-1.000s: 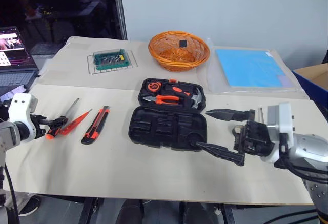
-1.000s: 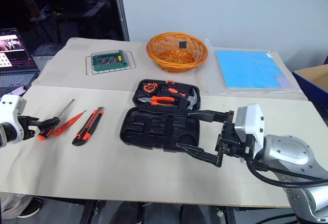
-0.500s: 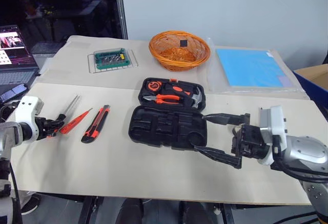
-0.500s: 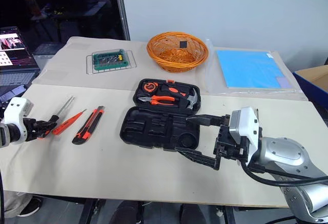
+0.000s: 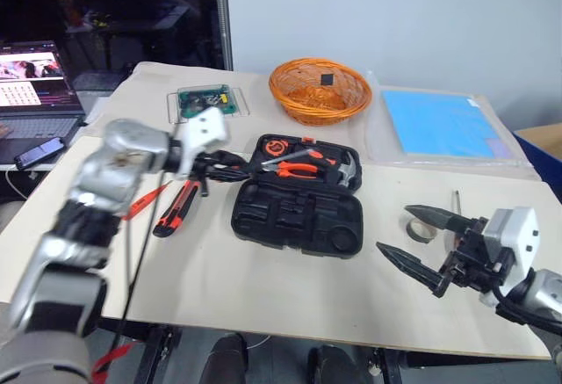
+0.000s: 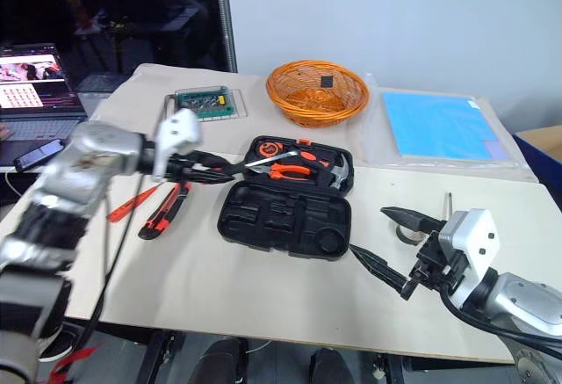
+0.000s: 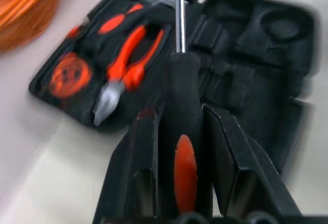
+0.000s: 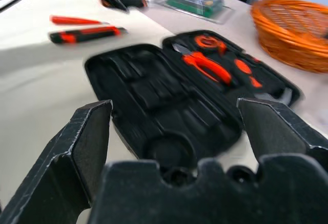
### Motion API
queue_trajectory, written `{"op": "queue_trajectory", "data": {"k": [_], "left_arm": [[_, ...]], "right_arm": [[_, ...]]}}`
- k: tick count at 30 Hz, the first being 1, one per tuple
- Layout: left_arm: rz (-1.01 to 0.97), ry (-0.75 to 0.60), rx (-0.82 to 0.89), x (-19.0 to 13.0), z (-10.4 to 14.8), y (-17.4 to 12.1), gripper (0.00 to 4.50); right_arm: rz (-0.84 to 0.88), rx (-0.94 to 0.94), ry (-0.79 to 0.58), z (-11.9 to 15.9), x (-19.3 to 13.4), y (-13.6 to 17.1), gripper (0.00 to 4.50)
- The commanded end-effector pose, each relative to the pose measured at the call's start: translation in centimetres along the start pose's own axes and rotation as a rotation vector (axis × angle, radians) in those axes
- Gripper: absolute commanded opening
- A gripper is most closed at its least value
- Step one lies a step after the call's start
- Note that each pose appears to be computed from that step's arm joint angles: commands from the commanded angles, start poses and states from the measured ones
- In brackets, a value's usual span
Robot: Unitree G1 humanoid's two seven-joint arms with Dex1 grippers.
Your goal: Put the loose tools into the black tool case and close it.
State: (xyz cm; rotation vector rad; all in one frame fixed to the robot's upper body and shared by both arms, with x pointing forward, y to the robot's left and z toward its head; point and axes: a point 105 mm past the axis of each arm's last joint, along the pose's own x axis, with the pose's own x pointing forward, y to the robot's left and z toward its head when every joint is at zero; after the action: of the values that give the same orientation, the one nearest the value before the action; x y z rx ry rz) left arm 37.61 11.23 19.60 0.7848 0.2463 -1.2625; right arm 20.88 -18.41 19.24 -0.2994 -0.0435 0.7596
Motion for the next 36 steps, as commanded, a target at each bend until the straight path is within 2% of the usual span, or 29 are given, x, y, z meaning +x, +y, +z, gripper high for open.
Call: {"op": "queue_trajectory", "data": {"k": [1,8,22,24,25,28,30,35,36], "left_arm": [[-0.042,0.086,0.118,1.3,-0.5,1.1,0.86],[-0.121,0.195,0.175,4.4,-2.0,0.7,0.86],[-0.104,0.262,0.163,6.3,-2.6,1.1,0.86],[-0.075,0.259,0.173,6.1,-2.6,1.5,1.85],[-0.064,0.251,0.172,5.9,-2.5,1.6,1.98],[-0.016,0.193,0.162,4.7,-1.7,2.5,2.99],[0.005,0.096,0.099,3.4,-0.6,2.9,3.7],[0.116,-0.269,-0.257,-0.2,2.0,2.9,3.7],[0.132,-0.308,-0.326,-0.3,1.9,2.5,3.42]], "right_arm": [[-0.036,-0.079,-0.022,1.4,-0.4,0.1,4.5],[-0.089,-0.091,0.0,1.5,-1.0,0.5,4.5],[-0.101,-0.09,0.003,1.6,-0.9,0.9,4.5],[-0.091,-0.088,-0.001,1.6,-0.8,0.9,4.5],[-0.089,-0.087,-0.003,1.6,-0.7,1.0,4.5],[-0.082,-0.084,-0.002,1.5,-0.6,1.0,4.5],[-0.082,-0.083,-0.004,1.4,-0.6,0.9,4.5],[-0.081,-0.079,-0.012,1.2,-0.3,0.5,4.5],[-0.084,-0.077,-0.015,1.2,-0.3,0.5,4.5]]}}
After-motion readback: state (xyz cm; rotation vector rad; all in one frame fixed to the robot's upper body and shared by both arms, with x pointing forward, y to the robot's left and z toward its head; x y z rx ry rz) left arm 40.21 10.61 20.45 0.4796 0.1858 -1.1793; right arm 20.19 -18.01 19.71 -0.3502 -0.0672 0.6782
